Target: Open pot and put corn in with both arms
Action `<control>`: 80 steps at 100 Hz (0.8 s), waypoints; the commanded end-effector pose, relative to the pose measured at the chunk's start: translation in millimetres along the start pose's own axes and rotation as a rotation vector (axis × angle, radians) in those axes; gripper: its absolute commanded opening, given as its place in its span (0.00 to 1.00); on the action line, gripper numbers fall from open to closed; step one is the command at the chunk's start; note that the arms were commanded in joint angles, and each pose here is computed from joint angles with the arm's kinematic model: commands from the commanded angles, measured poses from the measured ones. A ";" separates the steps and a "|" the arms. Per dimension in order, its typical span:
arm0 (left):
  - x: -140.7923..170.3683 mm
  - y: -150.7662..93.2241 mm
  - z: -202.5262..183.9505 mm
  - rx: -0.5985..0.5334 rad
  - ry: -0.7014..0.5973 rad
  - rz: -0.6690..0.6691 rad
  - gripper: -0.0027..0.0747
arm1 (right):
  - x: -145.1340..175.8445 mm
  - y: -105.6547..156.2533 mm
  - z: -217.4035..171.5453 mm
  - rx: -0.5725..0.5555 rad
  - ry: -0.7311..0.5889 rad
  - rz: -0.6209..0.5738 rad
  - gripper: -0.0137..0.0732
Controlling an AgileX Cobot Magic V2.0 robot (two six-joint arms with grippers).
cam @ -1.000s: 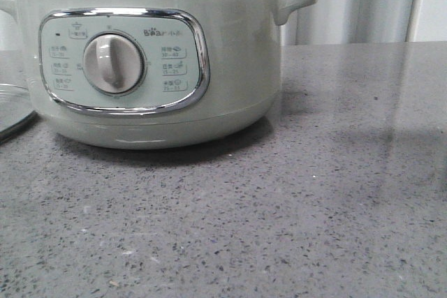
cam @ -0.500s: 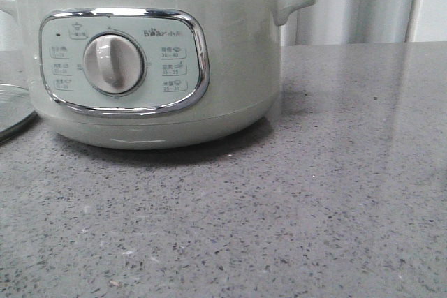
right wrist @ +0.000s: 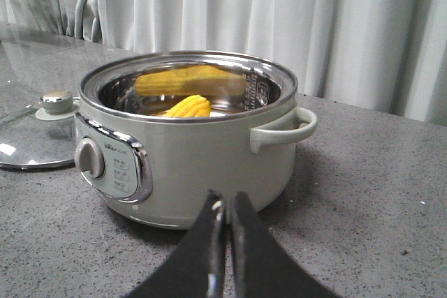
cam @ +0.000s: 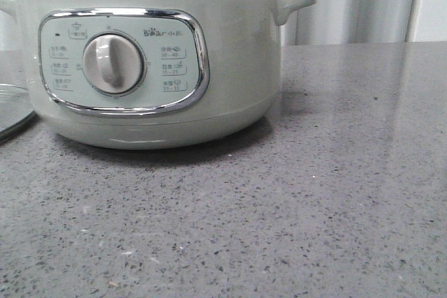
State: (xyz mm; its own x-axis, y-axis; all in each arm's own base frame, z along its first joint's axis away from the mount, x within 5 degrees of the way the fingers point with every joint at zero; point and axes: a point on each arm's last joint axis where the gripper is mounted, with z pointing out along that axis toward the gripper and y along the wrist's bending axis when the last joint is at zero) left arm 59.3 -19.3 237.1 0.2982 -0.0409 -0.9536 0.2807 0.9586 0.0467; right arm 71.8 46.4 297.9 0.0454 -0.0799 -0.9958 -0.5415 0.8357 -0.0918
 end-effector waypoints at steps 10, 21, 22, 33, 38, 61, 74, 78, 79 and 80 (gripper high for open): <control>-13.7 -0.2 2.0 0.008 -0.084 -0.023 0.01 | -15.2 -1.5 -0.9 0.011 -0.095 -0.025 0.07; -13.7 -0.2 2.0 0.008 -0.084 -0.023 0.01 | -15.2 -1.5 -0.9 0.011 -0.095 -0.025 0.07; -13.7 -0.2 2.0 0.008 -0.084 -0.023 0.01 | -15.2 -1.5 -0.9 0.011 -0.095 -0.025 0.07; -13.7 -0.2 2.0 0.008 -0.084 -0.023 0.01 | -15.2 -1.5 -0.9 0.011 -0.095 -0.025 0.07; -13.7 -0.2 2.0 0.008 -0.084 -0.023 0.01 | -15.2 -1.5 -0.9 0.011 -0.095 -0.025 0.07; -1.3 -0.7 -0.9 0.009 -0.052 -0.024 0.01 | -15.2 -1.5 -0.9 0.011 -0.095 -0.025 0.07; 5.0 1.1 -3.1 -0.016 0.017 -0.039 0.01 | -15.3 -1.5 -0.9 0.011 -0.097 -0.025 0.07; 5.9 2.1 -4.2 -0.030 0.027 -0.055 0.01 | -15.3 -1.5 -0.9 0.011 -0.097 -0.025 0.07; 6.7 2.5 -4.5 -0.036 0.035 -0.059 0.01 | -15.3 -1.5 -0.9 0.011 -0.097 -0.025 0.07; 7.0 2.9 -4.7 -0.042 0.038 -0.071 0.01 | -15.3 -1.5 -0.9 0.011 -0.097 -0.025 0.07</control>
State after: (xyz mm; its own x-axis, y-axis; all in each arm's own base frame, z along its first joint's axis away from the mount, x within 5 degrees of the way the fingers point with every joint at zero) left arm 58.4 -17.6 229.8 0.2417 -0.0420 -0.9694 0.2714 0.9621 0.0259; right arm 71.8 46.4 297.9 0.0461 -0.0810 -0.9956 -0.5414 0.8356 -0.0931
